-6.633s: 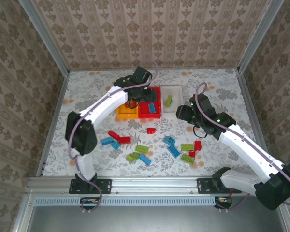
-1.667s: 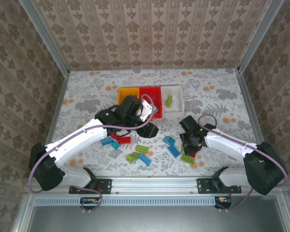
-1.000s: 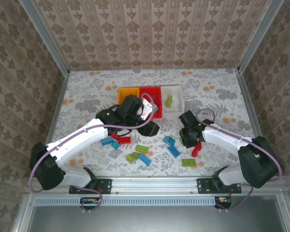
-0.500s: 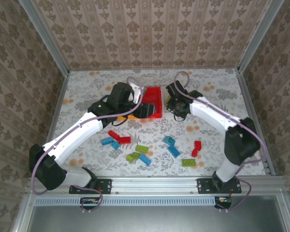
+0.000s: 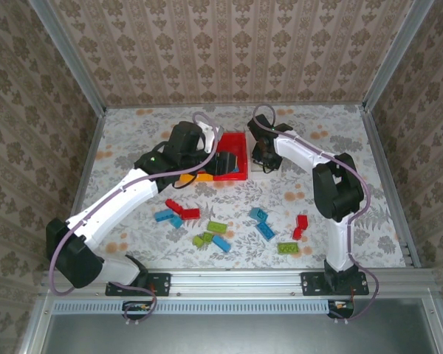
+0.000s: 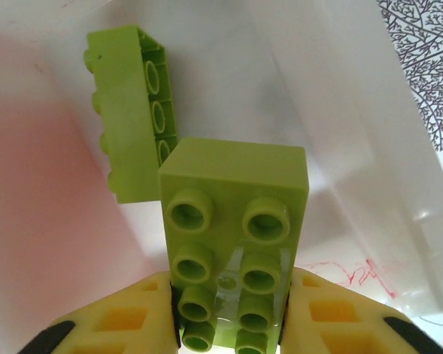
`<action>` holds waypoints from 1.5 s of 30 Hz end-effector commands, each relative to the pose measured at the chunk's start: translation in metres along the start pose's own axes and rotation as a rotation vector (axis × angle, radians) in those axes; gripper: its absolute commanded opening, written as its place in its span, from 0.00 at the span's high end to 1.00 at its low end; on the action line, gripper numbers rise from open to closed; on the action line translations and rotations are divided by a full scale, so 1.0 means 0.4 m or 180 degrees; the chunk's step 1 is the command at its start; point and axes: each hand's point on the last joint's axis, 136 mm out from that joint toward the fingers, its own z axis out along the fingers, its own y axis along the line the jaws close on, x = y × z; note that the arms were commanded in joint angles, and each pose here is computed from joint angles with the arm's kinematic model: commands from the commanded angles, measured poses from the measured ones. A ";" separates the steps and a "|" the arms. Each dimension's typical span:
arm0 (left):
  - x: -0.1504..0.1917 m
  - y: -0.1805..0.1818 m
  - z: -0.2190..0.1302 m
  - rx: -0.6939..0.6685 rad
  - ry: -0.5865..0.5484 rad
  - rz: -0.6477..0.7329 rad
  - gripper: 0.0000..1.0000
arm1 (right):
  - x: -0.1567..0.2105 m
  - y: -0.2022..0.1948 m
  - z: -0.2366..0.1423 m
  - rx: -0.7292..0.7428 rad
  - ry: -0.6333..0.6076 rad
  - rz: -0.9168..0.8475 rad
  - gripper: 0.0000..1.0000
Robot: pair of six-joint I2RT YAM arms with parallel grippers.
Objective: Sort the legos into containers by color
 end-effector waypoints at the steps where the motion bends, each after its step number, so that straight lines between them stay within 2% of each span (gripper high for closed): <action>1: 0.012 0.017 -0.018 -0.0087 0.0009 -0.0035 0.35 | -0.002 -0.005 0.005 0.0093 0.0053 -0.0031 0.62; 7: 0.033 0.045 -0.035 -0.0203 0.0074 -0.0053 0.35 | -0.023 0.017 -0.039 -0.0080 -0.0075 -0.0004 0.53; 15: 0.084 0.099 -0.047 -0.0382 0.0213 -0.0269 0.35 | -0.053 0.035 -0.160 -0.0277 -0.0367 -0.0026 0.52; 17: 0.121 0.126 -0.056 -0.0538 0.0372 -0.0367 0.36 | -0.060 0.052 -0.211 -0.0428 -0.0548 -0.0192 0.52; 20: 0.207 0.214 -0.097 -0.1069 0.0625 -0.0695 0.36 | -0.030 0.109 -0.283 -0.0832 -0.0815 -0.0731 0.51; 22: 0.273 0.286 -0.147 -0.1495 0.0695 -0.1133 0.37 | 0.046 0.183 -0.325 -0.1356 -0.0944 -0.1376 0.49; 24: 0.344 0.352 -0.197 -0.1857 0.0730 -0.1707 0.37 | 0.180 0.258 -0.366 -0.1993 -0.0962 -0.2175 0.48; 26: 0.409 0.402 -0.234 -0.2113 0.0697 -0.2318 0.37 | 0.320 0.294 -0.397 -0.2419 -0.0973 -0.2930 0.45; 28: 0.470 0.438 -0.261 -0.2344 0.0640 -0.2953 0.38 | 0.445 0.303 -0.426 -0.2723 -0.1074 -0.3578 0.37; 30: 0.523 0.460 -0.274 -0.2514 0.0545 -0.3620 0.38 | 0.527 0.300 -0.446 -0.2908 -0.1275 -0.3964 0.24; 33: 0.567 0.486 -0.274 -0.2702 0.0338 -0.4349 0.37 | 0.575 0.297 -0.457 -0.3102 -0.1309 -0.4126 0.18; 39: 0.608 0.534 -0.230 -0.2806 -0.0132 -0.5497 0.34 | 0.613 0.296 -0.460 -0.3213 -0.1206 -0.4455 0.17; 42: 0.616 0.553 -0.201 -0.2802 -0.0288 -0.5879 0.32 | 0.614 0.294 -0.457 -0.3193 -0.1202 -0.4523 0.17; 45: 0.605 0.582 -0.178 -0.2775 -0.0513 -0.6075 0.31 | 0.619 0.290 -0.458 -0.3211 -0.1181 -0.4541 0.17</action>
